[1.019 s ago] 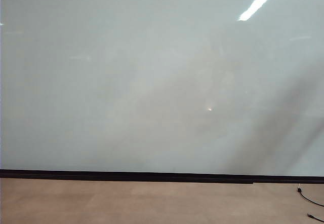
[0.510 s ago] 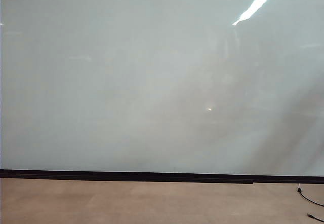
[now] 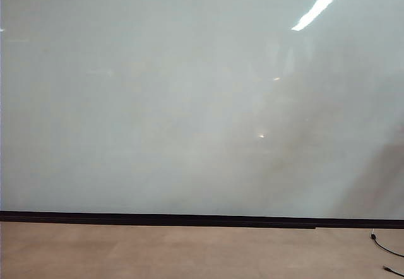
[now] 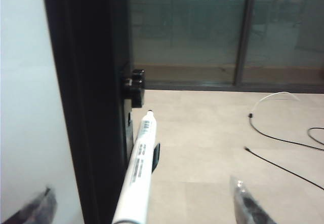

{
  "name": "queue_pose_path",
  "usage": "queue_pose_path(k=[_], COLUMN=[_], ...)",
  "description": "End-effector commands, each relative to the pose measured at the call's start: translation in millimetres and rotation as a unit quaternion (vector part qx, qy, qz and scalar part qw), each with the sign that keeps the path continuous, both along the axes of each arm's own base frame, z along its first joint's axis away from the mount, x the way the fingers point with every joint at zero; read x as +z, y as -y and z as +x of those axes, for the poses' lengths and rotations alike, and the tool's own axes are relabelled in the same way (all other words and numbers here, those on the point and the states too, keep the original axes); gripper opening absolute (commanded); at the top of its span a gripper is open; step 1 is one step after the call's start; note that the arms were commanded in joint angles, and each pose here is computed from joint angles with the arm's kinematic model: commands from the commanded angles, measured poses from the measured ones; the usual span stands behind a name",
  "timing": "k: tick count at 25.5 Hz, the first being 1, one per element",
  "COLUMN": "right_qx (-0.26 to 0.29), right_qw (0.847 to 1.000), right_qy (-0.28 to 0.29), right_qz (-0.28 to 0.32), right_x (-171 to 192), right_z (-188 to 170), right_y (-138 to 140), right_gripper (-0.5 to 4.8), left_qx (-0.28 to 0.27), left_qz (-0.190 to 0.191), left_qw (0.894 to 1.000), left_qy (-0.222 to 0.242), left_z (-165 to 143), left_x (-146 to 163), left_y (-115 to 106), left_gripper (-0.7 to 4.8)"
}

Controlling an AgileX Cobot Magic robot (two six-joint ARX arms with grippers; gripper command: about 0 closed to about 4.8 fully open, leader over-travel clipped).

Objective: Pick up the pen on the shelf to the right of the whiteboard and draw a cross mark.

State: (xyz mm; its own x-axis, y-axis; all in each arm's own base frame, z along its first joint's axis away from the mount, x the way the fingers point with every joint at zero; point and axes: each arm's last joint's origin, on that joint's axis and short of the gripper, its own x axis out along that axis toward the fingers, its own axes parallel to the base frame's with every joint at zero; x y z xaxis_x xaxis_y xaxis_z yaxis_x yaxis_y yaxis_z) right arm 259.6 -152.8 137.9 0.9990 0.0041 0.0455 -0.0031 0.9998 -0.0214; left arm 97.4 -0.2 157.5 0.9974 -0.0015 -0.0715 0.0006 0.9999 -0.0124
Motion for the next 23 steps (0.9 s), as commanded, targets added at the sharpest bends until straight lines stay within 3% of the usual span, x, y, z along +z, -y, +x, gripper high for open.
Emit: queue_pose_path(k=[1, 19, 23], right_qx=[0.013, 0.065, 0.071], right_qw=[1.0, 0.998, 0.997], right_qy=[0.008, 0.007, 0.009], right_qz=[0.016, 0.023, 0.024], right_x=[-0.6, -11.7, -10.7], right_z=[8.6, 38.8, 40.1], right_y=[5.3, 8.9, 8.3], right_gripper=[4.71, 4.16, 3.43], left_qx=[-0.002, -0.002, -0.002], left_qz=[0.002, 0.002, 0.002], left_qw=[1.0, 1.0, 1.0], left_qy=[0.004, 0.004, 0.004], left_z=[-0.1, -0.1, -0.1], left_x=[1.5, 1.5, 1.5], left_y=[0.1, 0.1, 0.1], left_gripper=[-0.04, -0.04, -0.04])
